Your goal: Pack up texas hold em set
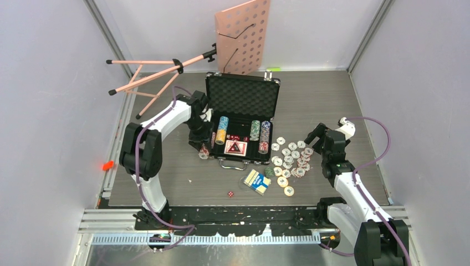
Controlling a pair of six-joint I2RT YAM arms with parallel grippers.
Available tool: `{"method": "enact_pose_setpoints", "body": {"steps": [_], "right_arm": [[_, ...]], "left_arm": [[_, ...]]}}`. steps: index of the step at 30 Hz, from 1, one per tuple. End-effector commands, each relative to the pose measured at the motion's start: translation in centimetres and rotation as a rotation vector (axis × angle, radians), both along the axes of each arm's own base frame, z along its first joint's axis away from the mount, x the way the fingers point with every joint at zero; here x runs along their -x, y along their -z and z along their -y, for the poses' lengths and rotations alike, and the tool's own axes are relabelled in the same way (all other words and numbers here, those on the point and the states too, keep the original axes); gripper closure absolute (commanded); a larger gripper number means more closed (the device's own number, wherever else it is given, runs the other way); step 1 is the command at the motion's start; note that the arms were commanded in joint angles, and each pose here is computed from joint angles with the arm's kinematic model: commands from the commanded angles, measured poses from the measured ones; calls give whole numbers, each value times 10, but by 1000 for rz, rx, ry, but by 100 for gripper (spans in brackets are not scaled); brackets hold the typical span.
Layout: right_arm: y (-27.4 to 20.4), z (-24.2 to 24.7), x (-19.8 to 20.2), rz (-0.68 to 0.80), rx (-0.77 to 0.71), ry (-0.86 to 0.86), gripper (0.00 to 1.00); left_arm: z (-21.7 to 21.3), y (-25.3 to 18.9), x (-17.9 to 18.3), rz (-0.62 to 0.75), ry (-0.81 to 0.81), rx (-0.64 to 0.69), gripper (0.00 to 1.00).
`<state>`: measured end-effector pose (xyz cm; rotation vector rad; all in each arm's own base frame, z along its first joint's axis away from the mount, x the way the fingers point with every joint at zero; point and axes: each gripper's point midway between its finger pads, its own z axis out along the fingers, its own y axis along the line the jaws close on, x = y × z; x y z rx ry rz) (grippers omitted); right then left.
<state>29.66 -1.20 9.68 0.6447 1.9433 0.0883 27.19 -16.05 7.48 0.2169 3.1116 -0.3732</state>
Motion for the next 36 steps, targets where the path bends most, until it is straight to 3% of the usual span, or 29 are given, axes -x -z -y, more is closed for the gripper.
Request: {"method": "enact_pose_setpoints", "body": {"steps": [1,12,27,33,36], "right_arm": [[-25,0,-12,71,-3,1,10],[-25,-1,-12,68,-2,-2,9],[-24,-1,-12,65,-2,-5,9],[-24,-1,-12,66,-3,-4,10],[-25,-1,-12,67,-3,-5,10]], "left_arm": [[12,-13,-25,72,-41,49,100],[10,-1,-65,133,-74,-28,100],[20,-2,-116,292,-92,-14,100],[30,-3,-125,312,-90,26,96],[33,-6,-120,300,-85,53,82]]}}
